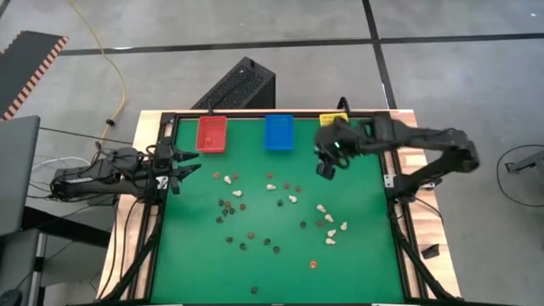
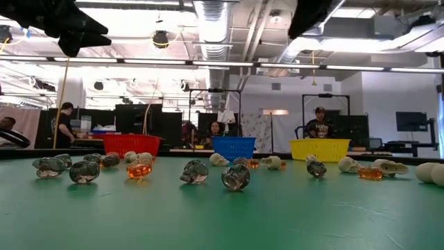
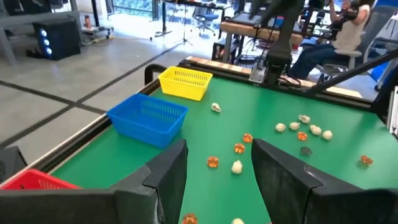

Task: Sort Halloween decoration
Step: Put the orange pumpkin toy into the red bin

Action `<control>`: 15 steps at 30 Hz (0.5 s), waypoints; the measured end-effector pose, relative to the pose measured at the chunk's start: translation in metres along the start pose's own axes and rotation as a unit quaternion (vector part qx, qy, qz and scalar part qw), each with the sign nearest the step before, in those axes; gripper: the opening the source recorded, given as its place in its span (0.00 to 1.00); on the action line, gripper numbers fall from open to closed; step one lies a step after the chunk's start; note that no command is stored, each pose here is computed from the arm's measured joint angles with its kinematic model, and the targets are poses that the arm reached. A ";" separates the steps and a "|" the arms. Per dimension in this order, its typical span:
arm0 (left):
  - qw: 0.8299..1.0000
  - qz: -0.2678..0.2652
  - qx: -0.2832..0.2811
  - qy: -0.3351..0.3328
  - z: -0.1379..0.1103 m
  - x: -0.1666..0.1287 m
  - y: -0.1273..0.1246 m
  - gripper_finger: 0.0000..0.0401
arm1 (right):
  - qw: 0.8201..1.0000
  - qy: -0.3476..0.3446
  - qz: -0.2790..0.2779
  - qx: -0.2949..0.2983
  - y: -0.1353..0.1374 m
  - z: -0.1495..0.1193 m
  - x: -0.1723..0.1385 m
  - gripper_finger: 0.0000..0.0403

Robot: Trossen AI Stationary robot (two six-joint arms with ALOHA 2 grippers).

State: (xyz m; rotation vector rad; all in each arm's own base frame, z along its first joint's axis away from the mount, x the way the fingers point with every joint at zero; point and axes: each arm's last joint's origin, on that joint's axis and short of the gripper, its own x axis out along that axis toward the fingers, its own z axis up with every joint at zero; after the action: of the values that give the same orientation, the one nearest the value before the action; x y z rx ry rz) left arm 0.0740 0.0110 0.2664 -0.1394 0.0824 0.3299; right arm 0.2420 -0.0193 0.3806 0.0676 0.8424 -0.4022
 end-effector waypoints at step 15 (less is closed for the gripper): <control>0.999 0.016 -0.025 0.032 -0.008 0.000 0.002 0.42 | 0.998 -0.018 0.023 0.053 0.047 -0.100 0.086 0.40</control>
State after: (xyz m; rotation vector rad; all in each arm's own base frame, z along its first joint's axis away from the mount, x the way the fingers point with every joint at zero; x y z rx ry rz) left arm 0.0733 0.0115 0.2587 -0.1993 0.1405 0.3592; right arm 0.2393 0.0179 0.2463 0.1765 0.7822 -0.4031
